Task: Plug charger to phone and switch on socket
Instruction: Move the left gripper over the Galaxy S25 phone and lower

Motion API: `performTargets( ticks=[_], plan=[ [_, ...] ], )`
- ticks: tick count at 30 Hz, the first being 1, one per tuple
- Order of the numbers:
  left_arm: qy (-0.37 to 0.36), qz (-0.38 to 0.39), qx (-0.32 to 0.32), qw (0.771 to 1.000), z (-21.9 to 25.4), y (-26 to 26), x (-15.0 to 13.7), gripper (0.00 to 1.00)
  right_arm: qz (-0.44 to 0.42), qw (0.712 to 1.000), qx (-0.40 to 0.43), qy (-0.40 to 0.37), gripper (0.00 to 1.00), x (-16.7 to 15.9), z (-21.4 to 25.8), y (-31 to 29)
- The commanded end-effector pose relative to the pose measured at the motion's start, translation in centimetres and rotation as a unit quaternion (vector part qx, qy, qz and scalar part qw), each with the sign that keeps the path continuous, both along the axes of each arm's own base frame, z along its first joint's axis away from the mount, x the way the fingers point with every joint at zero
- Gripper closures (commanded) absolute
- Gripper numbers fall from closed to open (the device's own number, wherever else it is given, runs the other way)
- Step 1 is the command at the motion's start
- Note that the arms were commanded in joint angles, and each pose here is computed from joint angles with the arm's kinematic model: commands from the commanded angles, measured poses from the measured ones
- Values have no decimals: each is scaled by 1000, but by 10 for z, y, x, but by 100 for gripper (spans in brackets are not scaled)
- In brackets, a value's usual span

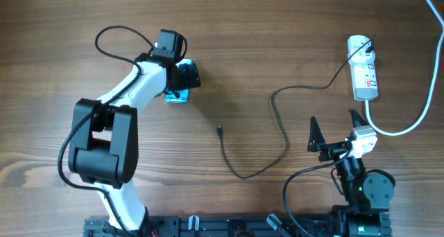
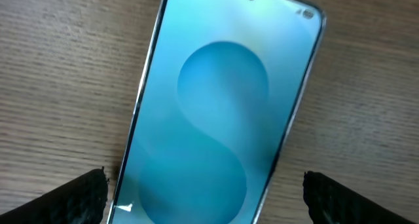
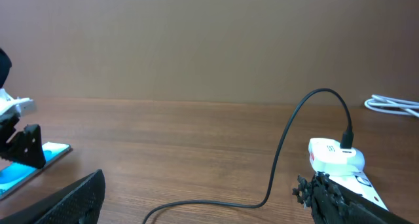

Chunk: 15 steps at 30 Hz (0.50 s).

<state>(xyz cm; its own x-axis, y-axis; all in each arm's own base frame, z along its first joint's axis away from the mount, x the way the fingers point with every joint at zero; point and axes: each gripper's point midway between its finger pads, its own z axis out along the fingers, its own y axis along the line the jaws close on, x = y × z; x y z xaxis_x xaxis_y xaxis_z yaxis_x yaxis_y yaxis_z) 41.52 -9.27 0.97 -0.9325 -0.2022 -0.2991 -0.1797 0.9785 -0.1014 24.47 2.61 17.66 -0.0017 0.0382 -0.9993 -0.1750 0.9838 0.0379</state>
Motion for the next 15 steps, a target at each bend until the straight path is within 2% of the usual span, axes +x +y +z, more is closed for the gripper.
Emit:
performTargets(
  ticks=[1,7,15],
  plan=[
    [3,-4,7,1000,-10,3,-5,0,6,1000,-6,-7,0,-1,3,2],
    [10,-3,8,1000,-14,4,-10,3,6,1000,-6,-7,0,-1,3,2],
    [46,-4,13,999,-24,7,-29,19,6,1000,-6,-7,0,-1,3,2]
  ],
)
